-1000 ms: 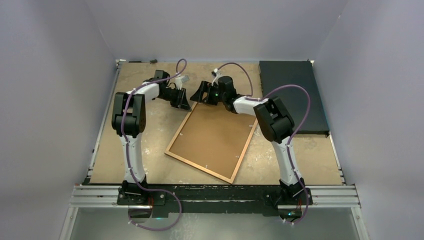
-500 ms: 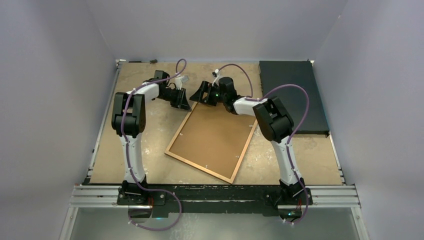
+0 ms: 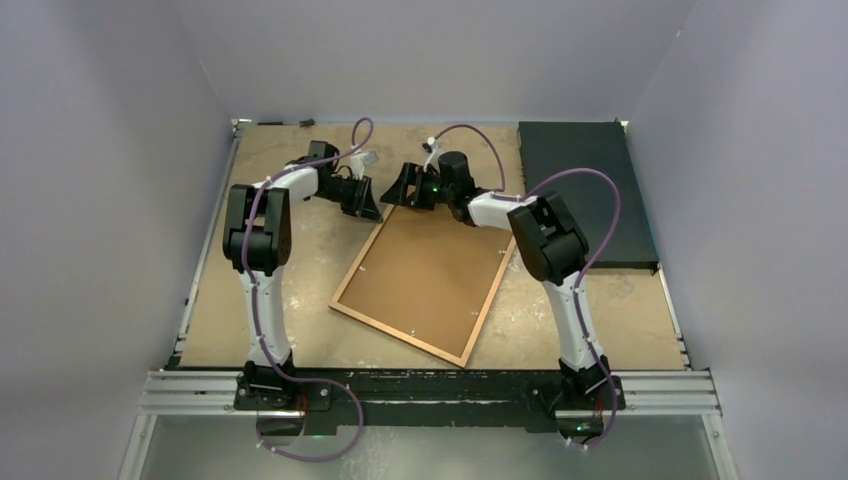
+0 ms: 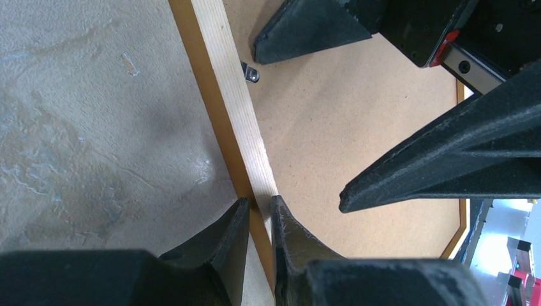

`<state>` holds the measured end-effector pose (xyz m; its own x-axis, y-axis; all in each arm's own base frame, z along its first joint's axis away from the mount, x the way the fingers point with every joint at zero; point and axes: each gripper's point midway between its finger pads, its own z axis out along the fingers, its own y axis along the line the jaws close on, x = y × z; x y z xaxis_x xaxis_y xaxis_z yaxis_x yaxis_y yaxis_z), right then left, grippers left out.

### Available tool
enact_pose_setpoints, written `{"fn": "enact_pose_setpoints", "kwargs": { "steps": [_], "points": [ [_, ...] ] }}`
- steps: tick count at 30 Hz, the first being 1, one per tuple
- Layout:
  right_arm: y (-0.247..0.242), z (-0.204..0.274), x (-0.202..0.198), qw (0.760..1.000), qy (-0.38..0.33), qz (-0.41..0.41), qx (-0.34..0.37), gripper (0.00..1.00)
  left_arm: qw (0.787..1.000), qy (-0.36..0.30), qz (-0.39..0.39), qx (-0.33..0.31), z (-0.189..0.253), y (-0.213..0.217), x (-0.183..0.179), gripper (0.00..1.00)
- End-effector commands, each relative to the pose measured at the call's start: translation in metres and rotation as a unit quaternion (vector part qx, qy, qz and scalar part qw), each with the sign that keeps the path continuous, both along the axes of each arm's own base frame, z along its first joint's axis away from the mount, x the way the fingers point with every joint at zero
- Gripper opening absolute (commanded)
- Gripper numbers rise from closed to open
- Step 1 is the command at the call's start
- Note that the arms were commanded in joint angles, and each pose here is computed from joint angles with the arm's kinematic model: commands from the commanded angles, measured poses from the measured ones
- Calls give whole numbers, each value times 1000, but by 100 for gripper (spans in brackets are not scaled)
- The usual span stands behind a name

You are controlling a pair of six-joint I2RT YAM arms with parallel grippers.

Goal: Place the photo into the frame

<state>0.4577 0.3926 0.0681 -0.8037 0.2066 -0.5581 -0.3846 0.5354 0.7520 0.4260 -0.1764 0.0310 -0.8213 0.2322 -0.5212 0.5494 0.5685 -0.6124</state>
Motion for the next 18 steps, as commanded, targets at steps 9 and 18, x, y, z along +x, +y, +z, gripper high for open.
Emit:
{"fn": "enact_pose_setpoints", "kwargs": {
  "steps": [9,18],
  "points": [
    [-6,23,17,995,-71,53,-39,92,999,3,-10,44,-20,9,-12,16],
    [-1,5,11,996,-58,56,-31,94,999,1,-11,47,-19,10,-12,15]
  ]
}}
